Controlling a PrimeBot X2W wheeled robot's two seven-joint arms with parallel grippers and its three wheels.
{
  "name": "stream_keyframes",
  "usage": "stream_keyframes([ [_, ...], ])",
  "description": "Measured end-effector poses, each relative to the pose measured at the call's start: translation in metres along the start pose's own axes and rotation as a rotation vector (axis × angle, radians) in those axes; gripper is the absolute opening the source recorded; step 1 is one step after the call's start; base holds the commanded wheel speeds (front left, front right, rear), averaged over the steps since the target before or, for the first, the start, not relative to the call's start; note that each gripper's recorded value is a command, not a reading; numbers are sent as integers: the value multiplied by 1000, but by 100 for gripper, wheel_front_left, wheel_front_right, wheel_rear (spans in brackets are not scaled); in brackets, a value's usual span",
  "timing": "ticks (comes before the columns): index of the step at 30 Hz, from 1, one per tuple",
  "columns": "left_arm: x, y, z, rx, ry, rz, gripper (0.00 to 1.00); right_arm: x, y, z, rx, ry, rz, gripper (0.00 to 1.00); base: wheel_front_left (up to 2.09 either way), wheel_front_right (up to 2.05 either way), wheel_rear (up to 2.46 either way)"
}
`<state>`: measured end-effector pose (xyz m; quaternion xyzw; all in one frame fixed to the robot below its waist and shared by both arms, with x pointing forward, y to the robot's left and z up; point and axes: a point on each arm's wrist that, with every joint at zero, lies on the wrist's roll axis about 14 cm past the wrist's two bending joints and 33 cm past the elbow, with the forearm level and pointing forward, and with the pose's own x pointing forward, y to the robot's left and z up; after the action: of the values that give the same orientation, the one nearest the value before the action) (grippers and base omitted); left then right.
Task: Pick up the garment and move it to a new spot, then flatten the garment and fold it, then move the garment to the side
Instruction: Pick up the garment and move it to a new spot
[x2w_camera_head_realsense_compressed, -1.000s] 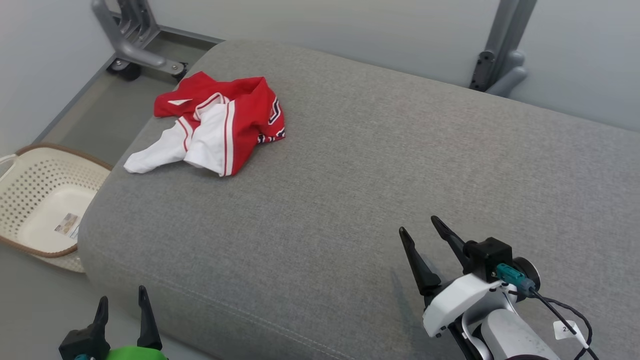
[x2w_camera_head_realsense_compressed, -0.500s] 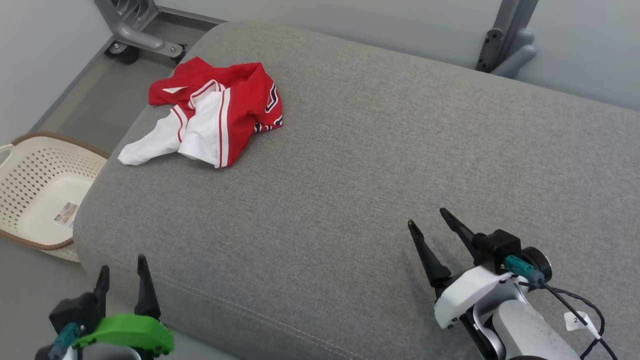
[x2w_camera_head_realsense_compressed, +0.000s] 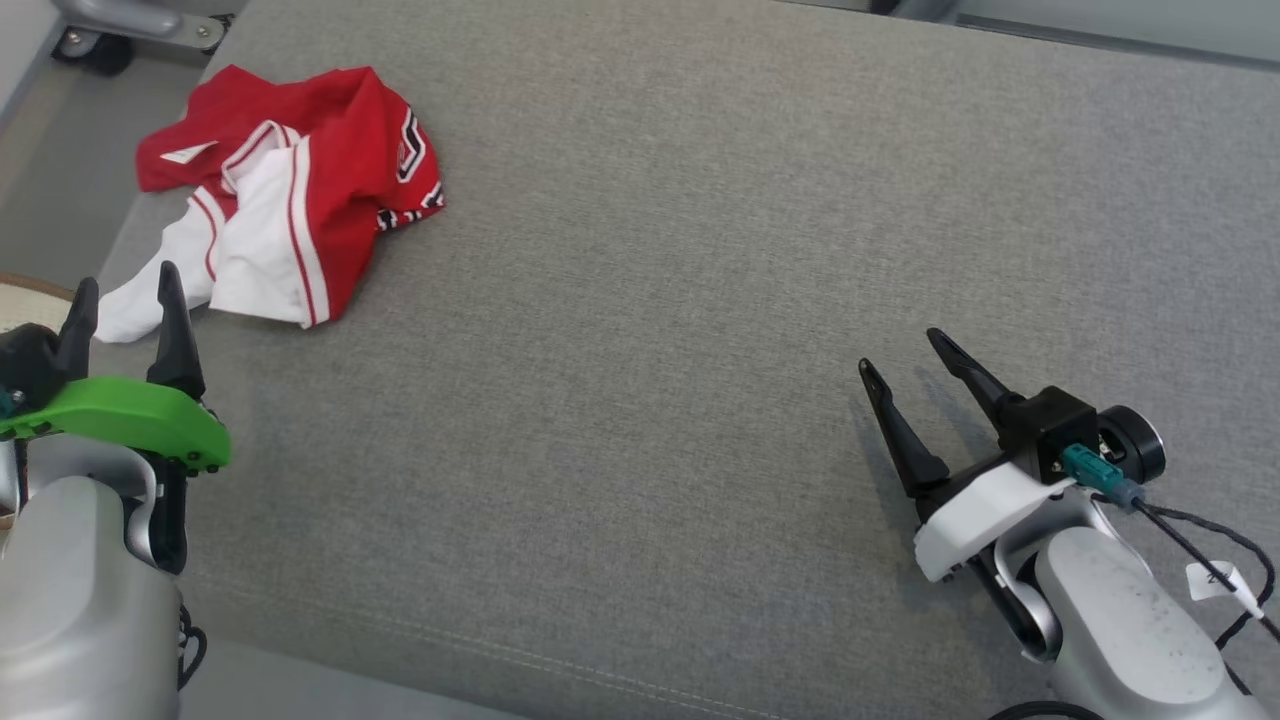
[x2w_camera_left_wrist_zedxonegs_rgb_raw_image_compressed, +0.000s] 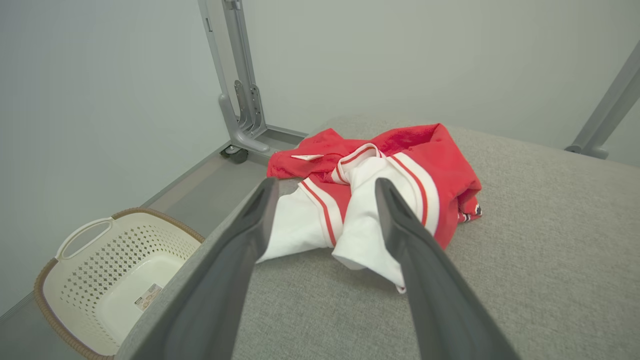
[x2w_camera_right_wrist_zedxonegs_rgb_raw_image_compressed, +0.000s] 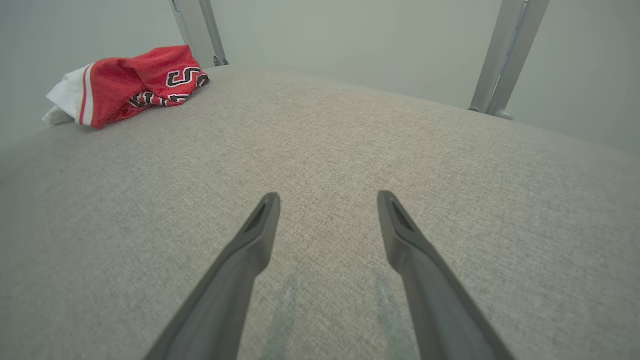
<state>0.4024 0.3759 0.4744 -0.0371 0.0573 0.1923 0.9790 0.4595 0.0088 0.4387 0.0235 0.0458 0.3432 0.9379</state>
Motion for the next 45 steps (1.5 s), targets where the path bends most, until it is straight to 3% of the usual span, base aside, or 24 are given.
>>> stream_keyframes([
  [13, 34, -34, -85, -86, 271, -26, 100, -30, -64, -13, -28, 20, -159, 100, 0, 0, 0],
  [21, 53, -39, -103, -68, 318, -19, 100, -37, -83, -28, -20, 48, -204, 100, 0, 0, 0],
  [22, 55, -41, -104, -67, 319, -22, 83, -38, -84, -30, -18, 52, -207, 100, 0, 0, 0],
  [23, 57, -43, -105, -70, 319, -22, 40, -38, -85, -31, -16, 55, -210, 100, 0, 0, 0],
  [24, 58, -44, -105, -70, 321, -24, 40, -39, -86, -32, -15, 58, -213, 100, 0, 0, 0],
  [25, 59, -45, -106, -66, 321, -28, 0, -40, -87, -32, -13, 59, -217, 100, 0, 0, 0],
  [31, 69, -56, -79, -54, 240, -76, 0, -43, -89, -21, 3, 30, -247, 100, 0, 0, 0],
  [38, 64, -111, -42, -19, 110, -256, 0, -50, -84, -5, 48, -15, -289, 100, 0, 0, 0],
  [45, 32, -223, -11, -79, -2, -539, 0, -67, -79, 12, 91, -61, -343, 100, 0, 0, 0],
])
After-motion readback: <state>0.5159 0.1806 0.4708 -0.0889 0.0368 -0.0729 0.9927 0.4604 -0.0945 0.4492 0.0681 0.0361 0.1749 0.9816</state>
